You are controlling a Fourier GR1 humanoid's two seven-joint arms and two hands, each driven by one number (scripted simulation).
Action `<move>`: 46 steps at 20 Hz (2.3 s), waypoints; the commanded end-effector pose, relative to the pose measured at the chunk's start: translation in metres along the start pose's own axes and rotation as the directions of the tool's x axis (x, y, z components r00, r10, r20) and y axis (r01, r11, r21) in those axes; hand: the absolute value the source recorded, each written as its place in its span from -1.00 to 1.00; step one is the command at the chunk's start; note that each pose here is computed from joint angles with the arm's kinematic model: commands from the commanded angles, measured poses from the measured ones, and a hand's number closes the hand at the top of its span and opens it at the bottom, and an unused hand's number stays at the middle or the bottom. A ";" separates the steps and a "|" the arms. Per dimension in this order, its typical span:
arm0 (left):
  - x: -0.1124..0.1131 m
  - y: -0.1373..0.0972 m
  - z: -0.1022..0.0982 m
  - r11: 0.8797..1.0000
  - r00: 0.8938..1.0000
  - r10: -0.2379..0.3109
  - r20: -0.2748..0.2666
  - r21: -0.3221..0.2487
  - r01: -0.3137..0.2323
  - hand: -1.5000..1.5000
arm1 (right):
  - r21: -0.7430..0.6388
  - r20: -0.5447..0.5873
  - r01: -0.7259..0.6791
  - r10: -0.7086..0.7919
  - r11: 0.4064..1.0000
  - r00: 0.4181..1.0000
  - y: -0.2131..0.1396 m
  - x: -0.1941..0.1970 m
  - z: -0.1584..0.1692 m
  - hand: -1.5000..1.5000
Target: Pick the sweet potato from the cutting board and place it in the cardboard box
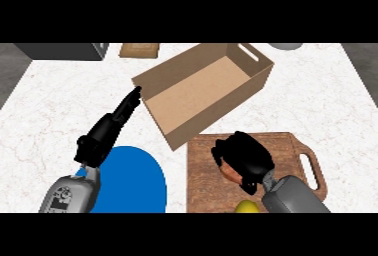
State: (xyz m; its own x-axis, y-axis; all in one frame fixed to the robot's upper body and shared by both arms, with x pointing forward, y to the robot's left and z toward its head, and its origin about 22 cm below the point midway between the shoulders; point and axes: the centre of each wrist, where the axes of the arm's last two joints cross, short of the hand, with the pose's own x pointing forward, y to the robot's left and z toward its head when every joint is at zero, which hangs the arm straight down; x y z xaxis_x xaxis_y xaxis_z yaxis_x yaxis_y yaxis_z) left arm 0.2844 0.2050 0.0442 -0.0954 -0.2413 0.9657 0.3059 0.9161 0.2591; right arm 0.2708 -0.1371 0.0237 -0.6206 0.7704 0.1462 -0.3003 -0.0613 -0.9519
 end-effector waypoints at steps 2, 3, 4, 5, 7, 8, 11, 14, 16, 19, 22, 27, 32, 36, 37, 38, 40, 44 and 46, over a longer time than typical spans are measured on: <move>0.006 -0.005 -0.003 1.000 1.000 -0.004 -0.019 0.001 0.004 0.00 | -0.122 0.179 -0.052 0.073 0.991 0.981 -0.002 0.009 0.001 1.00; 0.000 -0.007 0.006 1.000 1.000 0.008 -0.021 0.014 -0.007 0.00 | -0.179 0.188 -0.056 0.090 0.982 0.978 -0.019 0.013 0.010 1.00; -0.002 -0.012 0.002 1.000 1.000 -0.003 -0.022 0.022 0.004 0.00 | -0.227 0.154 -0.072 0.109 0.971 0.982 -0.019 0.006 0.004 1.00; -0.002 0.021 0.011 1.000 1.000 0.001 -0.015 0.017 -0.001 0.00 | -0.235 0.179 -0.068 0.112 0.970 0.977 -0.027 0.010 0.016 1.00; 0.008 0.007 -0.001 1.000 1.000 0.011 -0.005 0.029 -0.010 0.00 | -0.278 0.213 -0.041 0.103 0.960 0.972 -0.049 0.019 0.035 1.00; -0.008 0.021 0.012 1.000 1.000 -0.015 -0.016 0.024 0.015 0.00 | -0.305 0.197 -0.020 0.084 0.952 0.977 -0.054 0.018 0.040 1.00; 0.000 0.003 0.001 1.000 1.000 -0.015 -0.016 0.026 0.015 0.00 | -0.308 0.242 0.014 0.064 0.951 0.968 -0.083 0.024 0.072 1.00; 0.003 0.009 -0.006 1.000 1.000 0.004 -0.009 0.018 -0.004 0.00 | -0.335 0.308 0.068 0.042 0.940 0.950 -0.117 0.015 0.095 1.00; -0.013 -0.004 0.018 1.000 1.000 0.011 -0.027 0.028 -0.010 0.00 | -0.358 0.365 0.135 0.005 0.924 0.931 -0.137 0.027 0.110 1.00; -0.008 0.010 0.001 1.000 1.000 -0.003 -0.009 0.009 0.003 0.00 | -0.413 0.340 0.214 -0.068 0.885 0.938 -0.143 0.032 0.122 1.00; -0.003 -0.001 -0.009 1.000 1.000 -0.001 -0.004 0.016 0.001 0.00 | -0.449 0.309 0.248 -0.112 0.858 0.945 -0.161 0.032 0.143 1.00; -0.008 -0.005 -0.003 1.000 1.000 0.007 -0.007 0.015 -0.007 0.00 | -0.460 0.222 0.271 -0.186 0.846 0.957 -0.187 0.024 0.113 1.00; -0.003 0.011 0.007 1.000 1.000 0.000 0.014 -0.005 0.000 0.00 | -0.511 0.173 0.256 -0.194 0.821 0.966 -0.224 0.039 0.097 1.00; 0.014 0.004 -0.012 1.000 1.000 -0.001 -0.008 -0.002 0.001 0.00 | -0.522 0.186 0.304 -0.241 0.797 0.953 -0.223 0.013 0.067 1.00; -0.020 -0.008 0.019 1.000 1.000 0.001 -0.008 -0.007 -0.001 0.00 | -0.499 0.192 0.313 -0.249 0.808 0.949 -0.225 0.007 0.065 1.00; 0.014 -0.001 0.007 1.000 1.000 0.010 0.012 0.008 -0.010 0.00 | -0.493 0.175 0.309 -0.255 0.813 0.951 -0.232 0.002 0.051 1.00; -0.002 0.004 -0.003 1.000 1.000 0.004 0.014 0.020 -0.004 0.00 | -0.505 0.198 0.307 -0.239 0.806 0.951 -0.237 0.005 0.032 1.00; -0.029 -0.011 0.018 1.000 1.000 -0.020 -0.016 -0.009 0.020 0.00 | -0.502 0.183 0.346 -0.294 0.793 0.938 -0.249 0.015 0.018 1.00; -0.005 0.008 0.000 1.000 1.000 0.004 -0.002 0.005 -0.004 0.00 | -0.524 0.151 0.323 -0.287 0.788 0.946 -0.251 0.008 -0.002 1.00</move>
State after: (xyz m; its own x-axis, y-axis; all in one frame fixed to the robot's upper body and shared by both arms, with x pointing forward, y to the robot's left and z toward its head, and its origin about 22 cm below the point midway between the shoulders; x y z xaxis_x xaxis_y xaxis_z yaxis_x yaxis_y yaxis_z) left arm 0.2834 0.2034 0.0385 -0.0952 -0.2424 0.9655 0.3056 0.9160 0.2601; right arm 0.3228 -0.1282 0.2638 -0.6331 0.6309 0.4486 -0.0757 0.5263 -0.8469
